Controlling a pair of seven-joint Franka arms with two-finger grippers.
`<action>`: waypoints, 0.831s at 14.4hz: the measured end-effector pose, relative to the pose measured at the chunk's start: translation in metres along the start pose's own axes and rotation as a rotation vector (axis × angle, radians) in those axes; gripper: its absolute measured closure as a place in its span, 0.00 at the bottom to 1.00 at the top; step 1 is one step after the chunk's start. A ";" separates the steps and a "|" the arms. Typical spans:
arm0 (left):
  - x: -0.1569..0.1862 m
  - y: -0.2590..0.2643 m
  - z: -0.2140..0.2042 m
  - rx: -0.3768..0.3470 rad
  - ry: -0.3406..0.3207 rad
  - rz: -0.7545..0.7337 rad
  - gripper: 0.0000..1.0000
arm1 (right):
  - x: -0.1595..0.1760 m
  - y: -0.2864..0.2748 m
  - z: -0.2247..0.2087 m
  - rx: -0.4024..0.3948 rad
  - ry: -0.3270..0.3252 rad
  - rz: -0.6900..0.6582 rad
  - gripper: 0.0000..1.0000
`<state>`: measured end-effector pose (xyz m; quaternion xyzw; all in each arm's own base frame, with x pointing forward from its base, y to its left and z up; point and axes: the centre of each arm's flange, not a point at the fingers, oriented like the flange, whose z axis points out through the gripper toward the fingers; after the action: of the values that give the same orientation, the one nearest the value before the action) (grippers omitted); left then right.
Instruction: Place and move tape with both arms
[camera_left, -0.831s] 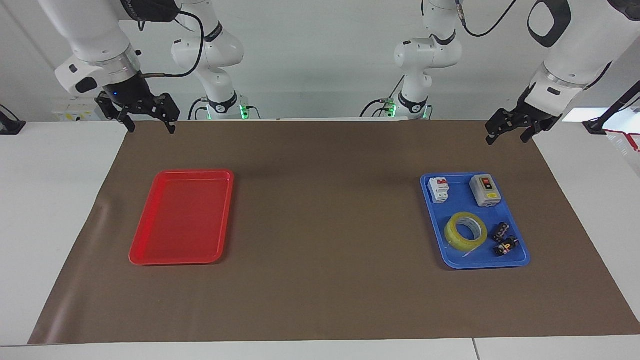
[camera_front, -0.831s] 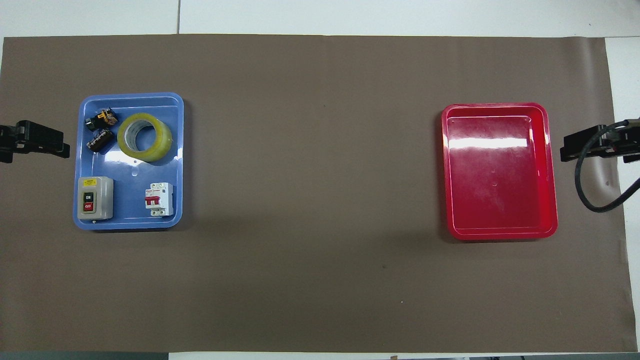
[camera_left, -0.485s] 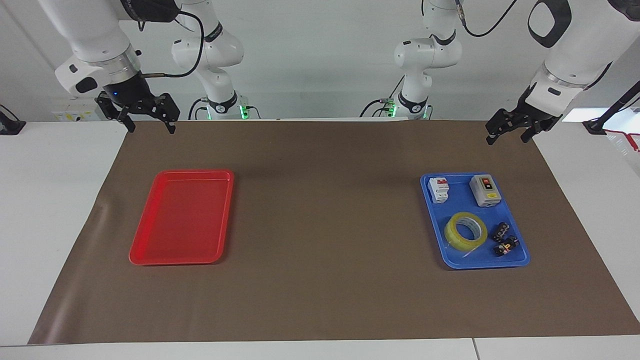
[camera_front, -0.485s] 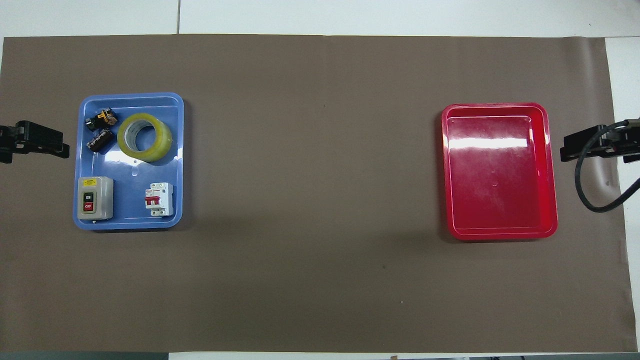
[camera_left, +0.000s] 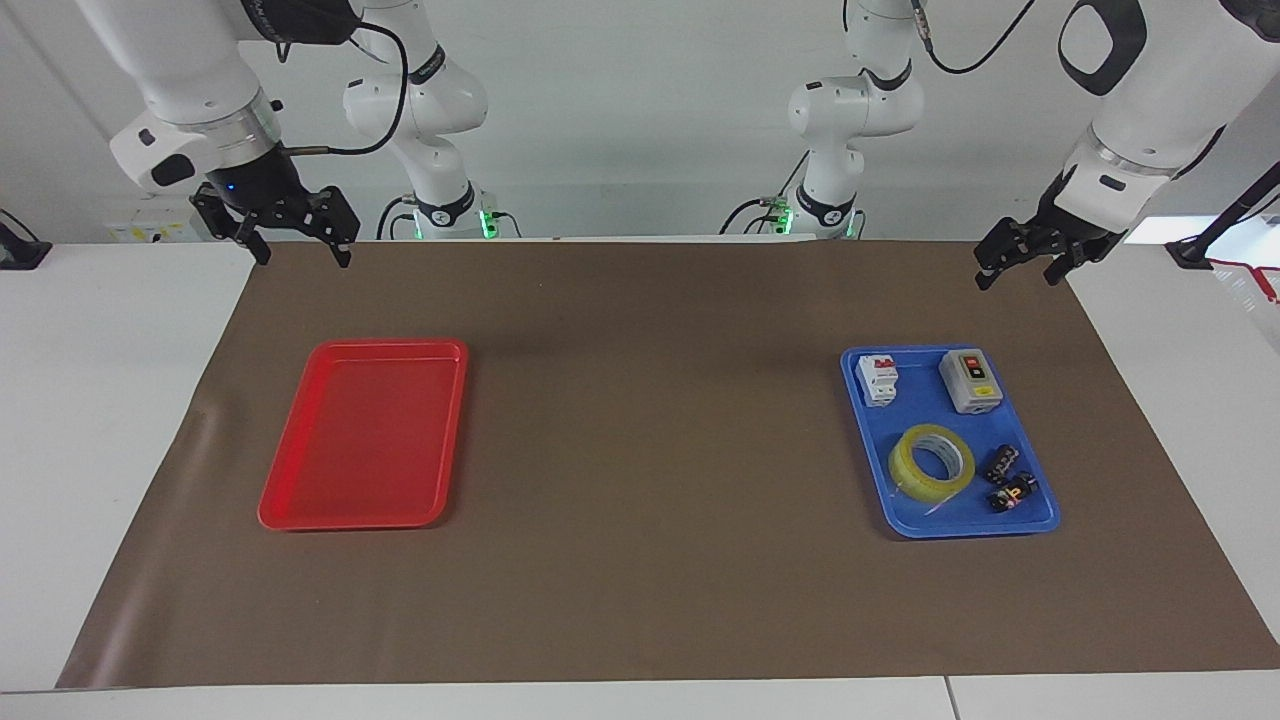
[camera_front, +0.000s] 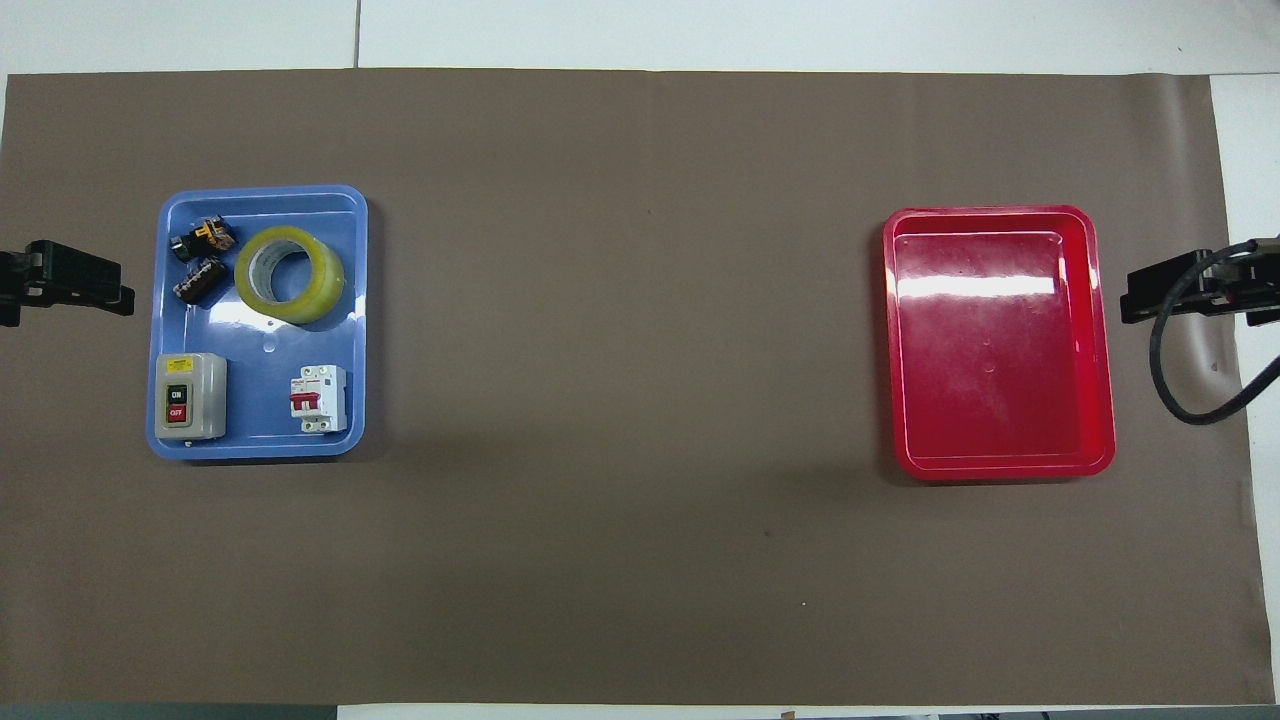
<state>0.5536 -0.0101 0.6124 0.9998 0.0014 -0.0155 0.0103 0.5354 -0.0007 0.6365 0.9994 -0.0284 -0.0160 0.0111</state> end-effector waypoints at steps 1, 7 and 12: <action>0.001 0.000 0.002 0.000 0.007 0.000 0.00 | 0.000 0.000 0.000 0.000 0.000 0.000 0.00; 0.027 -0.005 0.061 -0.001 0.088 -0.009 0.00 | 0.000 0.000 0.000 0.000 0.000 0.000 0.00; 0.072 -0.012 0.152 -0.001 0.124 -0.022 0.00 | 0.000 0.000 0.000 0.000 0.000 0.000 0.00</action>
<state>0.6205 -0.0011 0.4582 0.9988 0.0128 0.0463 0.0105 0.5354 -0.0007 0.6365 0.9994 -0.0284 -0.0160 0.0111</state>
